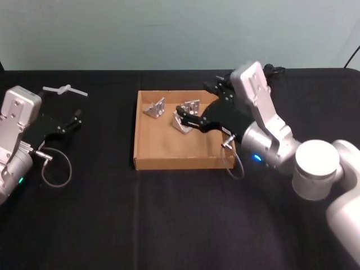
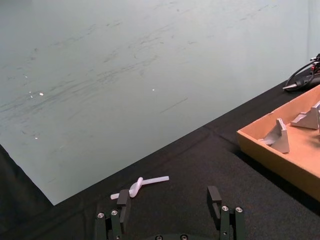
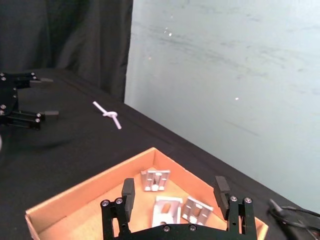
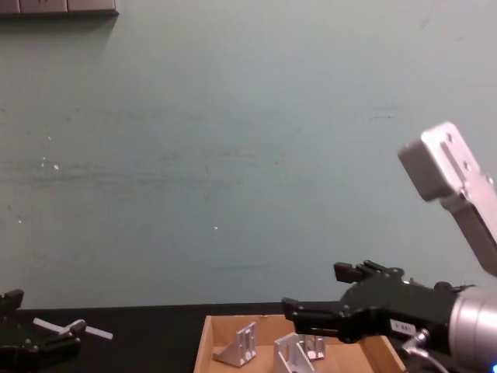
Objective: Use one hand to pick up the angle iron from the table and place it into the box.
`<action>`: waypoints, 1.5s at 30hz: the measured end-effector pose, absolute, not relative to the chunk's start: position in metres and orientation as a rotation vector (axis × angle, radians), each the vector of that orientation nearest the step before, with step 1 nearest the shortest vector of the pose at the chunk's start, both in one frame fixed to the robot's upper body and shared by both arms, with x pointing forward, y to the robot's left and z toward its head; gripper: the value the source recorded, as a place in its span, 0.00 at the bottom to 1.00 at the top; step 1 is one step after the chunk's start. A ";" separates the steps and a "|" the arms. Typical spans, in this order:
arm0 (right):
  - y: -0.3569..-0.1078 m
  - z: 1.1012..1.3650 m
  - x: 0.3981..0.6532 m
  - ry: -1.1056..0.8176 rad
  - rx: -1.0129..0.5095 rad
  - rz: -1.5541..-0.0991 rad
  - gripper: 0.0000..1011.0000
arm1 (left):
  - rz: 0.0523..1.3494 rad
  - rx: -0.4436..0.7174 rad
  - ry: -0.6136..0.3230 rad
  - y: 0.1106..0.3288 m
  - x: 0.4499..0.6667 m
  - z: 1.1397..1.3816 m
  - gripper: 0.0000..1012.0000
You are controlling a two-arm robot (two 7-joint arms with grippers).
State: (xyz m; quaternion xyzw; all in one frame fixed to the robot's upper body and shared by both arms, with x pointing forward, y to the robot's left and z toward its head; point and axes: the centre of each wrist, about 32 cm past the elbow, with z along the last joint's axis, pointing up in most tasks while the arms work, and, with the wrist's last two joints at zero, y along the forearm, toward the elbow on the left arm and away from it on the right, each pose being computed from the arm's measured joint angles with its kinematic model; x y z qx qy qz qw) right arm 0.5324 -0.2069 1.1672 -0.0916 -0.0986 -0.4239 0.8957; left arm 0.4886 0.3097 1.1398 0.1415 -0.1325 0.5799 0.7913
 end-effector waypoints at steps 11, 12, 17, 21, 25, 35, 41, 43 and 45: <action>-0.211 1.138 0.516 -0.269 -0.156 -0.966 0.99 | 1.248 0.304 -0.285 0.310 0.489 1.140 0.99; -0.211 1.135 0.514 -0.274 -0.155 -0.976 0.99 | 1.248 0.304 -0.285 0.310 0.489 1.140 0.99; -0.211 1.129 0.512 -0.276 -0.149 -0.996 0.99 | 1.248 0.305 -0.285 0.310 0.489 1.140 0.99; -0.212 1.126 0.511 -0.266 -0.148 -1.004 0.99 | 1.248 0.304 -0.285 0.310 0.489 1.140 0.99; -0.212 1.127 0.512 -0.268 -0.148 -1.001 0.99 | 1.248 0.304 -0.285 0.310 0.489 1.140 0.99; -0.211 1.128 0.512 -0.271 -0.148 -0.998 0.99 | 1.248 0.304 -0.285 0.310 0.489 1.140 0.99; -0.211 1.128 0.512 -0.271 -0.148 -0.997 0.99 | 1.248 0.304 -0.285 0.310 0.489 1.140 0.99; -0.211 1.129 0.512 -0.271 -0.148 -0.996 0.99 | 1.248 0.304 -0.285 0.310 0.489 1.140 0.99; -0.211 1.129 0.512 -0.271 -0.149 -0.996 0.99 | 1.248 0.304 -0.285 0.310 0.489 1.140 0.99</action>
